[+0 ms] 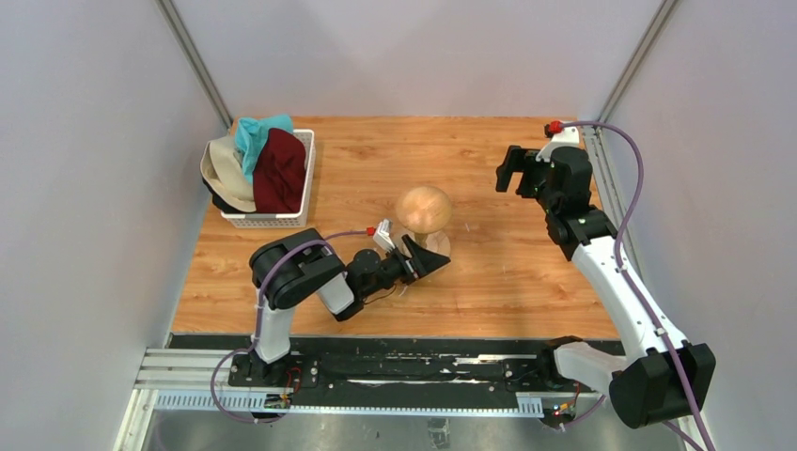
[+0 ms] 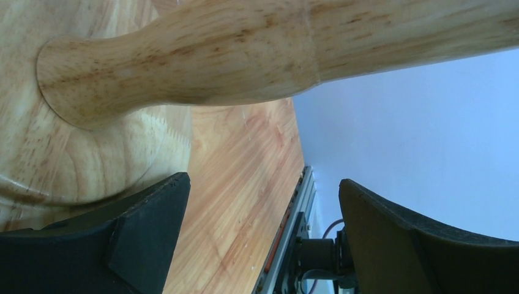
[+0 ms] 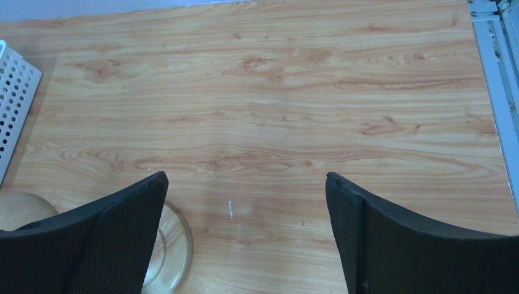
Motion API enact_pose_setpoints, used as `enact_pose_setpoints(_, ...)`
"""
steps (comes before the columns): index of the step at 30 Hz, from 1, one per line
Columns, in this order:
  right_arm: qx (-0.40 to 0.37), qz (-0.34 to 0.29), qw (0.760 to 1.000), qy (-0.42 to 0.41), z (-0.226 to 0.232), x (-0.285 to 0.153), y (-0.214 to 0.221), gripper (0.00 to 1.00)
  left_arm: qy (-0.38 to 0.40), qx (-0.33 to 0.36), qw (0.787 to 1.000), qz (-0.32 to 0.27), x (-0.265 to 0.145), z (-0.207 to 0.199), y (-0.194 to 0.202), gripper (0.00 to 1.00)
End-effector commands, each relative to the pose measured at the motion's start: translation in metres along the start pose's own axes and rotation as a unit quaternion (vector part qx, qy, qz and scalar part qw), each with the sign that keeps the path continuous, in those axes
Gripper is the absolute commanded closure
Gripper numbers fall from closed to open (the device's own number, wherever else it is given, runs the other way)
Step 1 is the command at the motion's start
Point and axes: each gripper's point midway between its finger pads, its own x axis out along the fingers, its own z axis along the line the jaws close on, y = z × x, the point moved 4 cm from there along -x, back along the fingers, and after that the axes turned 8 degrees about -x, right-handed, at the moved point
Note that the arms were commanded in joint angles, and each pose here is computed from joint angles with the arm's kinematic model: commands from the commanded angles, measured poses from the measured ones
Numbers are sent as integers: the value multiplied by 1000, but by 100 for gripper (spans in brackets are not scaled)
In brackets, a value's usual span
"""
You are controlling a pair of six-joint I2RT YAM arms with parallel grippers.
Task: Stack the hats
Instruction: Move the hat stand to the center of the board.
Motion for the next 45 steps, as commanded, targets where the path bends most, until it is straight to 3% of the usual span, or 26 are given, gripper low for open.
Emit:
enact_pose_setpoints(1,5,-11,1000,14,-7,-2,-3,1,-37,11,999,-14,6,22,-10,2)
enact_pose_setpoints(30,9,-10,1000,20,-12,0,-1,1,-37,38,997,-59,46,25,-85,2)
enact_pose_setpoints(45,12,-13,1000,16,-11,0,-2,1,-37,65,996,-52,8,-3,-87,2)
